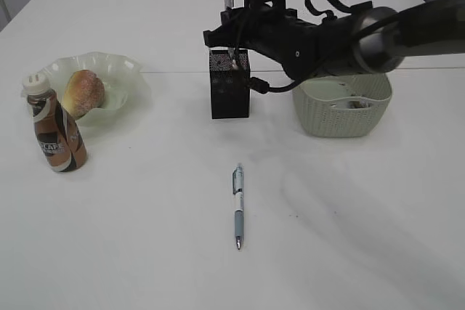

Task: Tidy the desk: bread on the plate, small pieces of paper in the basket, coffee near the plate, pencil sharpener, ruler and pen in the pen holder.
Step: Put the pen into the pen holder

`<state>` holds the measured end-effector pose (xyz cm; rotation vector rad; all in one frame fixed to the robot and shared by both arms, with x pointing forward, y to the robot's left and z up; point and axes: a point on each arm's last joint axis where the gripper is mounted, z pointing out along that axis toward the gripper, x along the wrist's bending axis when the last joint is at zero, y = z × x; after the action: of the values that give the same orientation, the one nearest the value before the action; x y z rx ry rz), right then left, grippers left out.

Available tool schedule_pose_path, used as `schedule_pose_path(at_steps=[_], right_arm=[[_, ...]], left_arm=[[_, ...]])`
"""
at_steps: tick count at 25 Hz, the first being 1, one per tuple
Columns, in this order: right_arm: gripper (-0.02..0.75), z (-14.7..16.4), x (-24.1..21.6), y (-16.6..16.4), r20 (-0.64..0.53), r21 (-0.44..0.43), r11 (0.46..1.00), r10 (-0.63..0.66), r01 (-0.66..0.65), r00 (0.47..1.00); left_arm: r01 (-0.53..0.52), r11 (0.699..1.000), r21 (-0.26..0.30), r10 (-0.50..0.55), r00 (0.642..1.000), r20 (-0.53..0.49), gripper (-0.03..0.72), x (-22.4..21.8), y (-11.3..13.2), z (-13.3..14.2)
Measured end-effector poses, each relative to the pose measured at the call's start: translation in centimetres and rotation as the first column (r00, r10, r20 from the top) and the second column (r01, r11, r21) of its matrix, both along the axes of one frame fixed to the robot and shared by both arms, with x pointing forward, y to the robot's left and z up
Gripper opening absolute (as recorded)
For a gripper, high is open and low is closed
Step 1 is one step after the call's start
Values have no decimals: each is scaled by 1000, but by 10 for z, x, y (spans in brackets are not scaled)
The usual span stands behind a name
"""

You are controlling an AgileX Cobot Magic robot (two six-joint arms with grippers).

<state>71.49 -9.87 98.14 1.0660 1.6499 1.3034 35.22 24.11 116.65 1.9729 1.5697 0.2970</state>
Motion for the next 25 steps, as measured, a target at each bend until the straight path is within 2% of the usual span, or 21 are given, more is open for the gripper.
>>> schedule_pose_path(at_steps=[9,12,19,25], right_arm=[[77,-13,12,6,-46,-12,1000,8,-8,999],[120,-16,12,6,-62,-17,1000,10,-11,998],[334,-16,12,7,-80,-23,1000,13,-14,997],[365,-11,13,9,-157,-44,998,27,-35,987]], left_arm=[[-3,1000,8,3,1000,4,296,0,1,0],[-3,1000,8,3,1000,4,295,0,1,0],[-3,1000,8,3,1000,4,296,0,1,0],[-3,1000,8,3,1000,4,294,0,1,0]])
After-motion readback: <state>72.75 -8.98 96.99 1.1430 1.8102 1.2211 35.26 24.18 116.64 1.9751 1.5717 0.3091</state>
